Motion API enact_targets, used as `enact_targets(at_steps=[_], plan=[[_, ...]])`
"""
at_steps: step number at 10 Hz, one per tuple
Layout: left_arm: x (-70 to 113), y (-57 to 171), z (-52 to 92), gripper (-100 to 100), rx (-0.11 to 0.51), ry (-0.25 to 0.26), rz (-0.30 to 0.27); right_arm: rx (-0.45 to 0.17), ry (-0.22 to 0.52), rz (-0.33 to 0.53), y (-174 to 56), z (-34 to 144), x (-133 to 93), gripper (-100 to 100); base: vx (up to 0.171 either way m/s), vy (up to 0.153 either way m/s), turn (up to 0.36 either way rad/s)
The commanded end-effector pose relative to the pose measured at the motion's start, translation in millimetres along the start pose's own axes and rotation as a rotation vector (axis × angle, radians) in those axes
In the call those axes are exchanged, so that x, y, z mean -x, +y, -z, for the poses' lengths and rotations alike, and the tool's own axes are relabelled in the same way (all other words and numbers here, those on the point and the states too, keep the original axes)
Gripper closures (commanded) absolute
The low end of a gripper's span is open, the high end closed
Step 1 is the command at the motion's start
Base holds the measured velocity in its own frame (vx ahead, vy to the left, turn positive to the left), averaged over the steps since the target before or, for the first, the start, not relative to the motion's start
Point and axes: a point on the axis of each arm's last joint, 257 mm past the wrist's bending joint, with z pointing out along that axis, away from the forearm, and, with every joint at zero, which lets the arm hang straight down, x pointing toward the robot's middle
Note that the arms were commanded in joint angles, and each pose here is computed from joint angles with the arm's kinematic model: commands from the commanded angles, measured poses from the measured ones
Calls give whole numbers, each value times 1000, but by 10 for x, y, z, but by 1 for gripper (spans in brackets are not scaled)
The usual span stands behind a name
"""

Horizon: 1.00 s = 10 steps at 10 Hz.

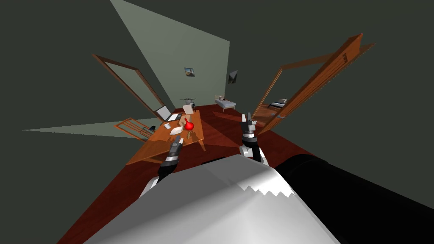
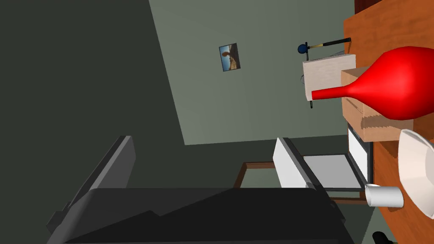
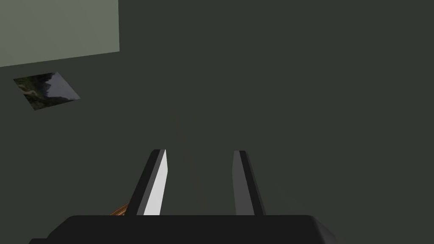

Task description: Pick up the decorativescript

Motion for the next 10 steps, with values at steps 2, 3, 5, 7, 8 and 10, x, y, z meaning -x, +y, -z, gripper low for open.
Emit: enact_targets(at_steps=[2, 3, 5, 7, 8, 10], plan=[[-65, 424, 176, -100, 107, 36, -19, 0, 0, 0, 0, 0, 1, 0, -61, -67, -93], [-67, 459, 190, -100, 115, 36, -18, 0, 0, 0, 0, 0, 0, 0, -30, -38, -91], [-84, 705, 328, -100, 179, 58, -35, 0, 0, 0, 0, 0, 0, 0, -27, -55, -122], [-94, 1011, 524, -100, 260, 80, -54, 0, 0, 0, 0, 1, 1, 0, -19, -62, -128], [-91, 1245, 709, -100, 327, 102, -76, 0, 0, 0, 0, 1, 1, 0, -6, -66, -142], [-78, 1530, 960, -100, 410, 125, -100, 0, 0, 0, 0, 1, 1, 0, 6, -57, -154]])
